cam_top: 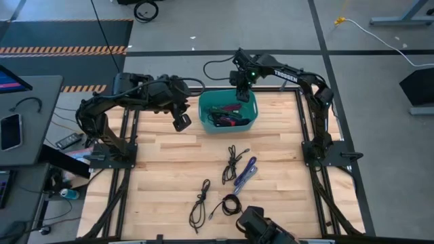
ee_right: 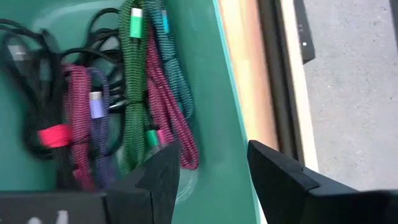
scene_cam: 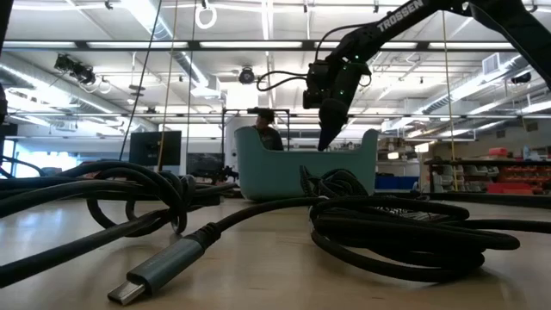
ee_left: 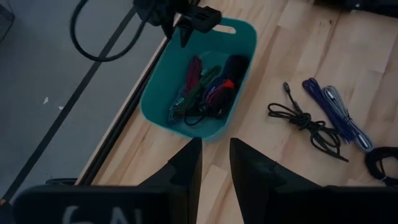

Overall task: Pick and place USB-C Cables
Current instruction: Move the light blue bin to the center of the table

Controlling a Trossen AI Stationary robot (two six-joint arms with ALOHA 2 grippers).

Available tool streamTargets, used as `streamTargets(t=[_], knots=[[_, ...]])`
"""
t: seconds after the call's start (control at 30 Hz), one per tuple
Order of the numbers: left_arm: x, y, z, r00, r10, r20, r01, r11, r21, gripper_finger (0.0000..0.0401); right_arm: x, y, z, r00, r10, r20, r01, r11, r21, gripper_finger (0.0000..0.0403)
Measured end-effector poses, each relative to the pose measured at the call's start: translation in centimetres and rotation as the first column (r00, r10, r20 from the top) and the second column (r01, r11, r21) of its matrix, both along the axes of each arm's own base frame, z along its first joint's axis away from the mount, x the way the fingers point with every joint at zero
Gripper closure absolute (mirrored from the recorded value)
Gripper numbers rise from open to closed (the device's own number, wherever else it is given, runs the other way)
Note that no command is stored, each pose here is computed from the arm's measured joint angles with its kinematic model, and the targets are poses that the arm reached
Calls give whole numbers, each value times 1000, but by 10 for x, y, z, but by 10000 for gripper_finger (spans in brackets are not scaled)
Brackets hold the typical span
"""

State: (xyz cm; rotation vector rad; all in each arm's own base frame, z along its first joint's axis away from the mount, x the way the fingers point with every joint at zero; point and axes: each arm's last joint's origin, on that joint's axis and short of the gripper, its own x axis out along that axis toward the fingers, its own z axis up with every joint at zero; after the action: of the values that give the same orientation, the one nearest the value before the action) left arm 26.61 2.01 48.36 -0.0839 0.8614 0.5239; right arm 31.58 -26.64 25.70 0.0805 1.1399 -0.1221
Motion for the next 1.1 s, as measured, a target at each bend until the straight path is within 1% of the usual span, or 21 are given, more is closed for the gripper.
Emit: streamTargets(t=[0.2, 0.37, 0.53, 0.63, 1.0, 1.1], knots=[[0, 0, 0, 1000, 22, 7, -22, 1000, 1, 312, 5, 12, 10, 999, 32, -4, -32, 999, 9, 209], [0, 0, 0, 1000, 25, 9, -25, 1000, -1, 312, 9, 16, 22, 998, 51, 19, -51, 999, -10, 209], [0, 0, 0, 1000, 26, 9, -26, 1000, -2, 312, 8, 16, 22, 999, 51, 18, -51, 999, -8, 209], [0, 0, 0, 1000, 18, 5, -18, 1000, 4, 312, 8, 16, 21, 999, 52, 15, -52, 999, -5, 209], [0, 0, 0, 1000, 5, -2, -5, 1000, 13, 312, 2, 12, 0, 999, 35, -7, -35, 999, 9, 209], [0, 0, 0, 1000, 5, -2, -5, 1000, 13, 312, 2, 12, -1, 1000, 26, -6, -26, 1000, 10, 220]])
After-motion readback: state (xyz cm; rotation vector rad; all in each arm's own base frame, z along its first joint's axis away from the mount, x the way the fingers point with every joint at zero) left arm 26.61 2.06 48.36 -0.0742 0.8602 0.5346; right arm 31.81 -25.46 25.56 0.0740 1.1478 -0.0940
